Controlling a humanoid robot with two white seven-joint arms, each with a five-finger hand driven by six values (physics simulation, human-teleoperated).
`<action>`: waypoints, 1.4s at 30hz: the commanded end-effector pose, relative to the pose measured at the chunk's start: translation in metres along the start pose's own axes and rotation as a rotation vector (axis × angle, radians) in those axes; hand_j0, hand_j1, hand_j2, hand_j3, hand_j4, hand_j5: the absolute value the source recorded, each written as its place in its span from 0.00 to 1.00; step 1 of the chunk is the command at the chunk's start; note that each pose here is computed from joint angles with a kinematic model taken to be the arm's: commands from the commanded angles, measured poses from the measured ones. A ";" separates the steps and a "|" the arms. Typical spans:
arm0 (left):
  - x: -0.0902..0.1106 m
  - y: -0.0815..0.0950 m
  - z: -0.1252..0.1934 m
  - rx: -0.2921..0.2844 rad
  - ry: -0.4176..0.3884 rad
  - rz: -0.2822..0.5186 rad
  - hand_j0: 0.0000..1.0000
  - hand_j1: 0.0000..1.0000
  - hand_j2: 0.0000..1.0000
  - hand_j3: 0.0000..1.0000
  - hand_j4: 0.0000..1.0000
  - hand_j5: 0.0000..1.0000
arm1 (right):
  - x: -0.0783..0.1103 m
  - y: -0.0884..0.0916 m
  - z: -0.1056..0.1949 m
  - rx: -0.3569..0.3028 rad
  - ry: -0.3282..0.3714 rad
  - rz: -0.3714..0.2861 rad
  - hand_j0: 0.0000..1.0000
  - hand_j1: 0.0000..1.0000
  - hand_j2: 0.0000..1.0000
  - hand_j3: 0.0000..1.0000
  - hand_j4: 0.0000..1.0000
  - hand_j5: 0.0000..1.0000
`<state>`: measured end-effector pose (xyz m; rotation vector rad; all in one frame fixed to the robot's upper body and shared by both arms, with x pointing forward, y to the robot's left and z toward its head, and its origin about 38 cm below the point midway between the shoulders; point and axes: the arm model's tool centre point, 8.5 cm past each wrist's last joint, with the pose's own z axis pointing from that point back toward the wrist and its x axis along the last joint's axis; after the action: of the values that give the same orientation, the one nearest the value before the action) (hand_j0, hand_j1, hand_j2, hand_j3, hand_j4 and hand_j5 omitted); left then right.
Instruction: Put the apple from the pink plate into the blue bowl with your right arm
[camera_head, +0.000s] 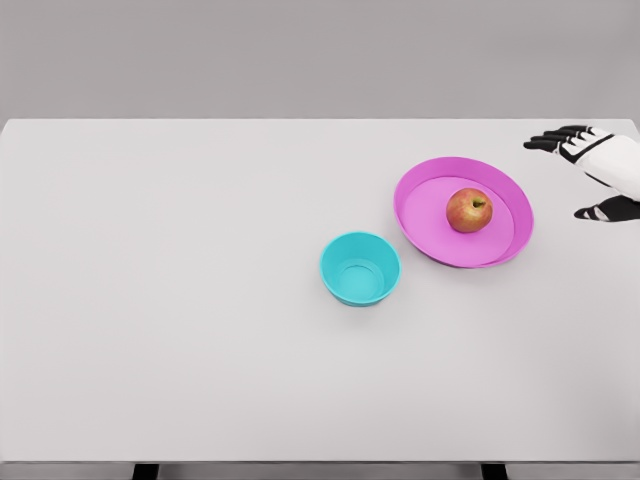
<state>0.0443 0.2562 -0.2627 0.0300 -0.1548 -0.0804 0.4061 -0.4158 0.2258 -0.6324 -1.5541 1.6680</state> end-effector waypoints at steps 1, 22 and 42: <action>0.000 0.000 0.000 0.000 0.000 0.000 1.00 1.00 1.00 1.00 1.00 1.00 | 0.000 0.000 0.000 -0.003 0.000 -0.005 1.00 1.00 1.00 1.00 1.00 1.00; 0.001 0.000 0.000 0.000 -0.002 0.000 1.00 1.00 1.00 1.00 1.00 1.00 | 0.013 0.002 -0.073 0.276 -0.091 0.020 1.00 1.00 1.00 1.00 1.00 1.00; 0.000 0.000 0.000 0.000 0.000 -0.001 1.00 1.00 1.00 1.00 1.00 1.00 | 0.015 0.047 -0.111 0.369 -0.100 -0.068 1.00 1.00 1.00 1.00 1.00 1.00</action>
<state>0.0443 0.2562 -0.2627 0.0301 -0.1548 -0.0808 0.4755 -0.3356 0.1736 -0.3204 -1.2835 1.9006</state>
